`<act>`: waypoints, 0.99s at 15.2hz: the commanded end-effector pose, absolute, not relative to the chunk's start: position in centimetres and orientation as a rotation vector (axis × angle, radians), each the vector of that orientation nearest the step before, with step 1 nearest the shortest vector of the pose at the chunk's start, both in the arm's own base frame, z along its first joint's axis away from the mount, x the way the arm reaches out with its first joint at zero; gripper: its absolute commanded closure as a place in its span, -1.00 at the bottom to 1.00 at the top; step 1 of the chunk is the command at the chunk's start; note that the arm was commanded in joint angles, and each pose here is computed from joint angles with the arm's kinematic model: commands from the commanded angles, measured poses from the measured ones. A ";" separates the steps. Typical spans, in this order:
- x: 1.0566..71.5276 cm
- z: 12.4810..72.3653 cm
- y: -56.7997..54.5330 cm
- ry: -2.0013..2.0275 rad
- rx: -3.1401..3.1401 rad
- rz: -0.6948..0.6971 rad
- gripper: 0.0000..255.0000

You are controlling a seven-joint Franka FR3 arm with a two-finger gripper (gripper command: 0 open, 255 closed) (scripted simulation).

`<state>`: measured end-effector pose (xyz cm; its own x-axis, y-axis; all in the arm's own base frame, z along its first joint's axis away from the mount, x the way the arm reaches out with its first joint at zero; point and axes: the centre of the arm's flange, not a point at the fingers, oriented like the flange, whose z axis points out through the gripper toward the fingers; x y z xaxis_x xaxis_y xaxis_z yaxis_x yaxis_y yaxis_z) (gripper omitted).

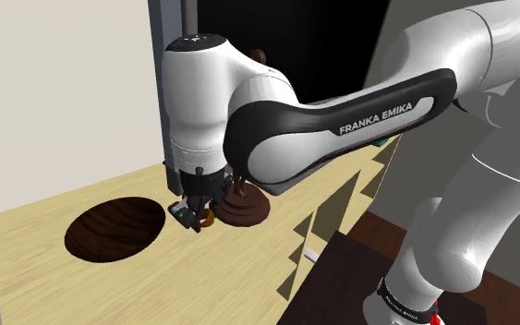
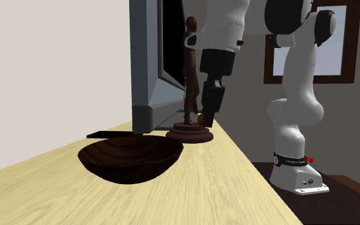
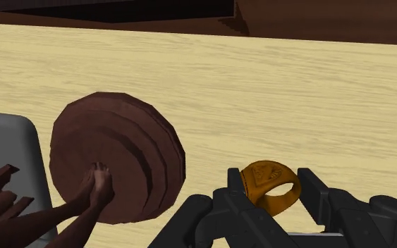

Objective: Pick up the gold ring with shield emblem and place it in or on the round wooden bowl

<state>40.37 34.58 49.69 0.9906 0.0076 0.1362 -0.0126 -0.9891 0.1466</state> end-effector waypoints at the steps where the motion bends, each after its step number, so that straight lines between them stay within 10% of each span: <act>1: 40.3 50.8 34.4 -0.004 2.987 0.205 1.00; 15: 47.8 54.3 39.8 -0.004 2.987 0.205 1.00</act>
<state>46.30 39.20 54.46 0.9907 0.0111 0.1353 -0.0088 -0.9893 0.1456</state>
